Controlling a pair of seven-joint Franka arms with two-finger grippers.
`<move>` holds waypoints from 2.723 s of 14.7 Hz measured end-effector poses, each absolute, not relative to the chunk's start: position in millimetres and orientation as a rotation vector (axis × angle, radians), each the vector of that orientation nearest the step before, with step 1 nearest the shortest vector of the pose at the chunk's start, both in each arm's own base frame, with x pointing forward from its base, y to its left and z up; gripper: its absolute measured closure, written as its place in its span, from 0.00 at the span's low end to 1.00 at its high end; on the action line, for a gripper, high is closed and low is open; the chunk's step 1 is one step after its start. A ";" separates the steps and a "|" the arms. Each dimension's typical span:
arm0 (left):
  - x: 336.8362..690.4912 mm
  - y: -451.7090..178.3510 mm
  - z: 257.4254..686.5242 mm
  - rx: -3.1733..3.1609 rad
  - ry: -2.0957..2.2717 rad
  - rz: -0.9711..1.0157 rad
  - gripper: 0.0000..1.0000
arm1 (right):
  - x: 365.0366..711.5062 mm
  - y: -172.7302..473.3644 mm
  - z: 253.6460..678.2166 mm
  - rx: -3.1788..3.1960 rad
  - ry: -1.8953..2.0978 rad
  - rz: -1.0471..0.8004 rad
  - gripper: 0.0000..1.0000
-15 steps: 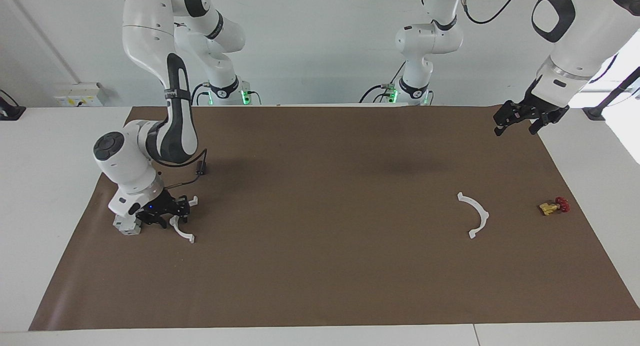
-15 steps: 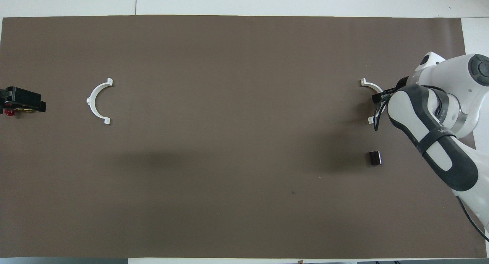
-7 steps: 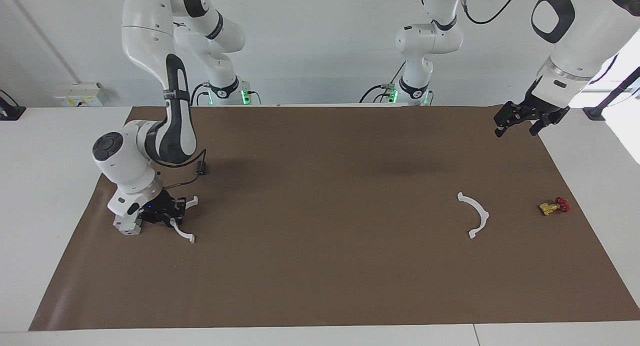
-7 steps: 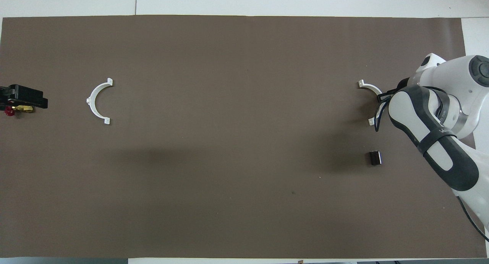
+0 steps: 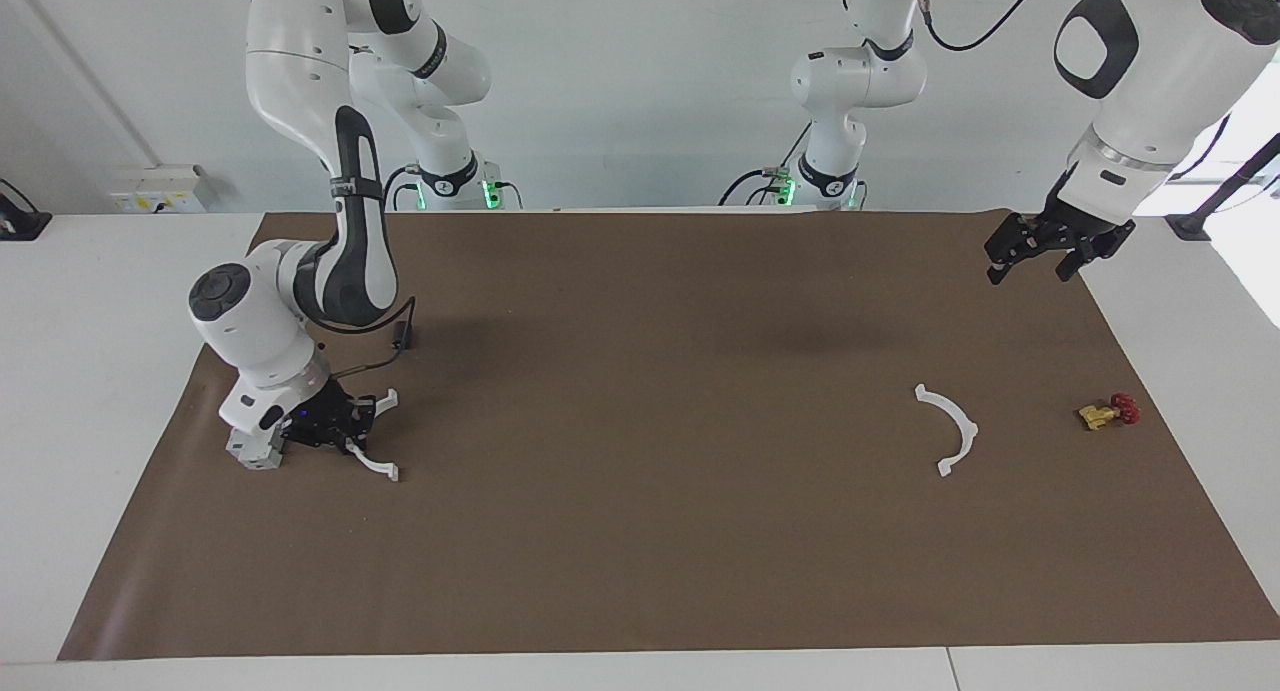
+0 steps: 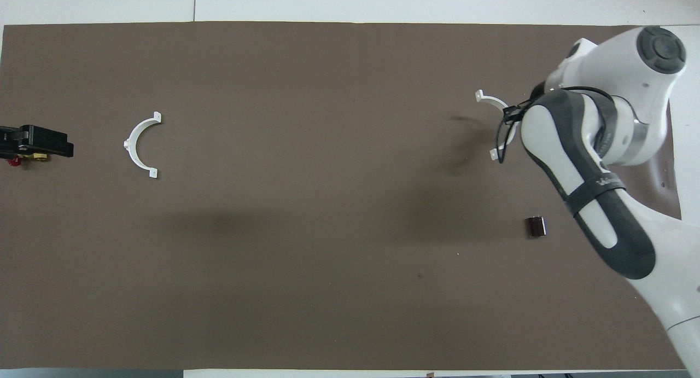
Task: Assemble drain pipe with both arms
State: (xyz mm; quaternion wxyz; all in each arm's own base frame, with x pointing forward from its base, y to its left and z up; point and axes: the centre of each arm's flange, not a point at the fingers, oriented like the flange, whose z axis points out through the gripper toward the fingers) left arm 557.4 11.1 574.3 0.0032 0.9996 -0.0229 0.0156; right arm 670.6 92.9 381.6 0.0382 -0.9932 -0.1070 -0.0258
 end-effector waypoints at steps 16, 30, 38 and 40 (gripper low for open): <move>617.9 40.1 400.7 3.151 -0.054 0.190 0.00 | 605.1 360.7 294.5 -3.130 -0.221 -0.039 0.77; 627.6 41.3 316.6 3.154 -0.061 0.214 0.64 | 656.3 119.6 510.8 -3.135 0.110 0.019 0.00; 623.8 22.8 319.4 3.149 -0.067 0.182 0.95 | 568.6 1.8 643.1 -3.107 0.114 0.109 0.00; 623.2 22.4 318.7 3.150 -0.062 0.178 0.80 | 561.7 -11.0 631.6 -3.108 0.100 0.164 0.00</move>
